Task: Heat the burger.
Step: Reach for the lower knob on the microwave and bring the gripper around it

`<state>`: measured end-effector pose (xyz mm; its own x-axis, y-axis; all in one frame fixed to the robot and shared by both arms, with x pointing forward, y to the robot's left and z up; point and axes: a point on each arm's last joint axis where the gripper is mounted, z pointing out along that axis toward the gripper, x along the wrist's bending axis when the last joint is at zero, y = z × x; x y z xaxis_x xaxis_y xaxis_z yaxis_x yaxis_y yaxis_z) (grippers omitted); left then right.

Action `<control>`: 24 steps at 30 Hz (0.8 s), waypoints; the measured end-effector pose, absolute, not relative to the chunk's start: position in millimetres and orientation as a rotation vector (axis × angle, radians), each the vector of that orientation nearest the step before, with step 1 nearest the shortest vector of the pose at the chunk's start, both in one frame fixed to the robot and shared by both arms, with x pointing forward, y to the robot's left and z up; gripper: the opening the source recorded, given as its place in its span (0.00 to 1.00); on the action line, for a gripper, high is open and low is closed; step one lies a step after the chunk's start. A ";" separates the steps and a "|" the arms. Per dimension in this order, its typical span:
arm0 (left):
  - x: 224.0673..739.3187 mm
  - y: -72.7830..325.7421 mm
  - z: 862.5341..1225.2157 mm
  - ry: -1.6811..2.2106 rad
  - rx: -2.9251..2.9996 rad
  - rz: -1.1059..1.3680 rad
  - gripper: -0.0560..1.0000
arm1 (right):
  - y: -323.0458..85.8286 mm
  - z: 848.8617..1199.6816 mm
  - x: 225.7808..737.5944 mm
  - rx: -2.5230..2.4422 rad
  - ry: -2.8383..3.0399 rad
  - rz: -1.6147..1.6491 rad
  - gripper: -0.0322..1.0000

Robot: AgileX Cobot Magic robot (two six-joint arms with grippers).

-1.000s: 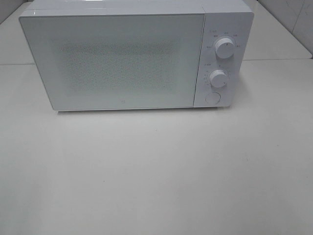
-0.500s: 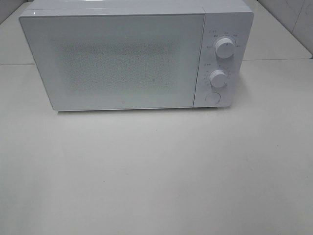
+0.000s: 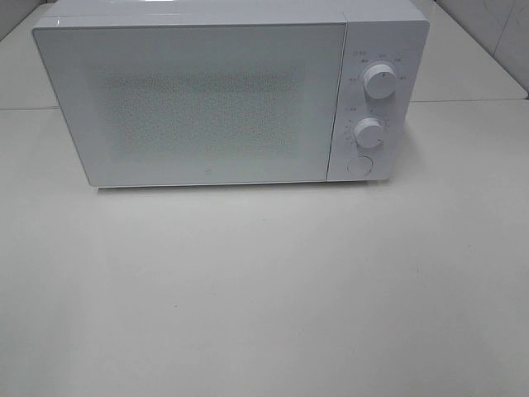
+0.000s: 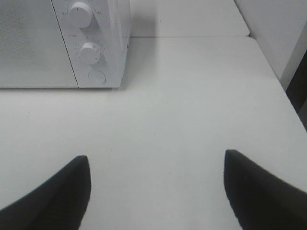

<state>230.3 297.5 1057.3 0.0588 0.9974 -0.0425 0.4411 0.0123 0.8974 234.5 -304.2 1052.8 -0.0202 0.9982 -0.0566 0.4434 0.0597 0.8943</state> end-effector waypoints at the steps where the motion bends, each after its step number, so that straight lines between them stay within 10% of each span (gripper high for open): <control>1: 230.3 297.5 1057.3 1.494 1.544 0.886 0.99 | -303.8 1058.3 239.6 1.462 1.563 0.925 0.77; 24: 230.3 297.5 1057.3 1.494 1.544 0.886 0.99 | -288.2 1052.4 392.1 1.172 1.435 1.100 0.77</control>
<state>230.3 297.5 1057.3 0.0588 0.9974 -0.0425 0.4411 0.0123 0.8974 392.1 -288.2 1052.4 -0.0923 0.9879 -0.1247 0.1362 0.1366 0.9812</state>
